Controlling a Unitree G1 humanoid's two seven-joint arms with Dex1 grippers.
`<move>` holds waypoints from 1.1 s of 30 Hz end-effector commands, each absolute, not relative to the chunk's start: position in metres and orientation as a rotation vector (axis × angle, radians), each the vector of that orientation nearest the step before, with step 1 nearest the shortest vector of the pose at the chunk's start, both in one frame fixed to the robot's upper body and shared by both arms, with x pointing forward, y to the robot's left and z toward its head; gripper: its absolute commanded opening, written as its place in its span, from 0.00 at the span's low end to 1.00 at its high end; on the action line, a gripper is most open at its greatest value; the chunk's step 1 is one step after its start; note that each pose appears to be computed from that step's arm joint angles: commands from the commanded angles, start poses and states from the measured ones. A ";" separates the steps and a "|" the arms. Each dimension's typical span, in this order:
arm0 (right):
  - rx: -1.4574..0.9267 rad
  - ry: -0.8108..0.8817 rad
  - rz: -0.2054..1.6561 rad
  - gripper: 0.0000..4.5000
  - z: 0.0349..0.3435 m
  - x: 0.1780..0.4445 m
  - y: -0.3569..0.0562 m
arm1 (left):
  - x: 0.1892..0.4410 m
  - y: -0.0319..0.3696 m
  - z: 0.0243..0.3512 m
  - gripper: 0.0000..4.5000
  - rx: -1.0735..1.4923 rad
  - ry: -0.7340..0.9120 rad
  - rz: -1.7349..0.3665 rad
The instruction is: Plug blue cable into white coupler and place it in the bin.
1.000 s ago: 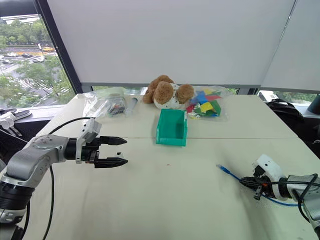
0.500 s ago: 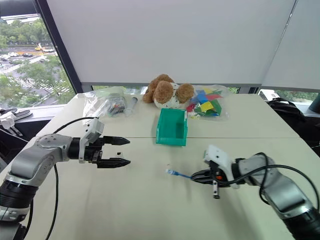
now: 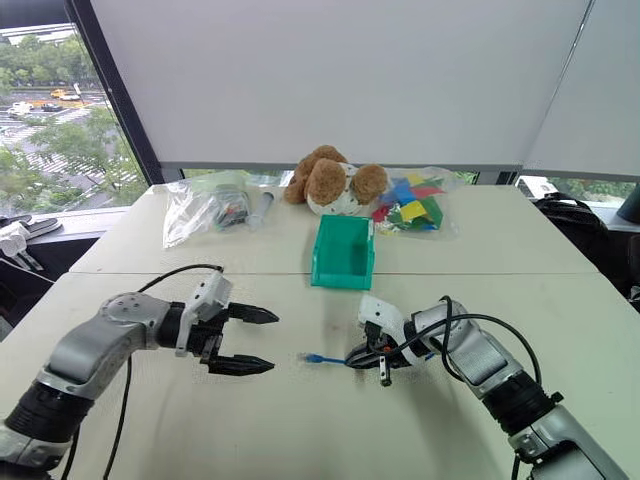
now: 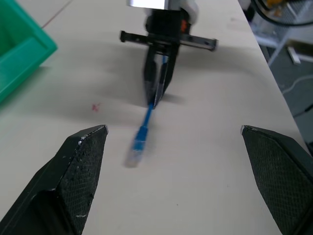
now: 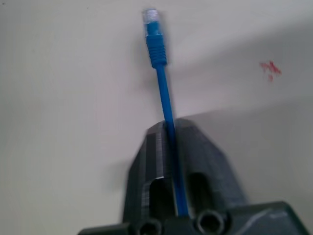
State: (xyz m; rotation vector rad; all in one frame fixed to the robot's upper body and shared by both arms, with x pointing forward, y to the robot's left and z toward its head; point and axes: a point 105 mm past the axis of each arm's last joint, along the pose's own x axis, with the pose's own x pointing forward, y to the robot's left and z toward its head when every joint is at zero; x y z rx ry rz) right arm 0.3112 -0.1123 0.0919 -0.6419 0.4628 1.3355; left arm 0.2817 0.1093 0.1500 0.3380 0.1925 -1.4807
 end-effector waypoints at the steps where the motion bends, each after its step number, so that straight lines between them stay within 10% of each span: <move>1: -0.677 0.445 1.321 0.51 0.100 0.312 -0.114 | 0.283 0.104 0.143 1.00 0.425 0.152 -1.515; 5: -0.712 0.385 1.286 0.99 0.118 0.304 -0.120 | 0.297 0.095 0.133 1.00 0.504 0.081 -1.511; 28: -0.649 0.307 1.079 0.99 0.153 0.263 -0.135 | 0.328 0.063 0.080 1.00 0.398 0.168 -1.571; 33: -0.660 0.304 1.067 1.00 0.154 0.264 -0.136 | 0.325 0.067 0.072 0.62 0.481 0.179 -1.593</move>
